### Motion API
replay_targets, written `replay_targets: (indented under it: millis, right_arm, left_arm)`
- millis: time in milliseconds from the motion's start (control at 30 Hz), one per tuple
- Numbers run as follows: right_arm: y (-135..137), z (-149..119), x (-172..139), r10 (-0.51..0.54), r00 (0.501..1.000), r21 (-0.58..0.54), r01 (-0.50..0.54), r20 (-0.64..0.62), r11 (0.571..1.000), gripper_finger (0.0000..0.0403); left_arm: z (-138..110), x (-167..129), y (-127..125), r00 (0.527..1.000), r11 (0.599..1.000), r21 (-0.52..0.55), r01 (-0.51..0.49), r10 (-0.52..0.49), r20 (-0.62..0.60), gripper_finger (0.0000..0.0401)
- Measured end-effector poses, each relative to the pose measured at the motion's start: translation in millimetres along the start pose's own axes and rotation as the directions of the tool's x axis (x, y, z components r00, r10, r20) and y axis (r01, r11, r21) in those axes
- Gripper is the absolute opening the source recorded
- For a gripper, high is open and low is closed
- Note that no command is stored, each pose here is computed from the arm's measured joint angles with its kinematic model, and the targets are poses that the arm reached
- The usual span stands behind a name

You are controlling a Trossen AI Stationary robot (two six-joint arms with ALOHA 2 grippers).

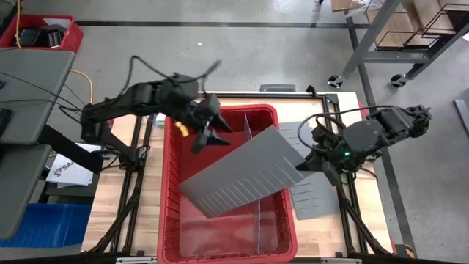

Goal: Sort blocks
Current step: Assemble the bin divider into the red bin

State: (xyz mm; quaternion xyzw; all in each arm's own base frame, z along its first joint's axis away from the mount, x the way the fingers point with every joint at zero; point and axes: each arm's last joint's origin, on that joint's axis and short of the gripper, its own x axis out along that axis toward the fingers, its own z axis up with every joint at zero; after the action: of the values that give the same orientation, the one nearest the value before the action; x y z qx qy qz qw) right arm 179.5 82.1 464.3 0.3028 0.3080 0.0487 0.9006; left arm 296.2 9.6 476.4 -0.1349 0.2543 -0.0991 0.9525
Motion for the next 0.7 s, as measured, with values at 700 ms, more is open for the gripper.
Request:
replay_targets:
  millis: [700]
  right_arm:
    - [12.0,25.3,7.2,0.026,0.998,-0.100,-0.019,0.063,0.995,0.0000]
  left_arm:
    - [-11.6,50.7,14.9,0.946,0.970,-0.009,0.241,-0.237,-0.222,0.0179]
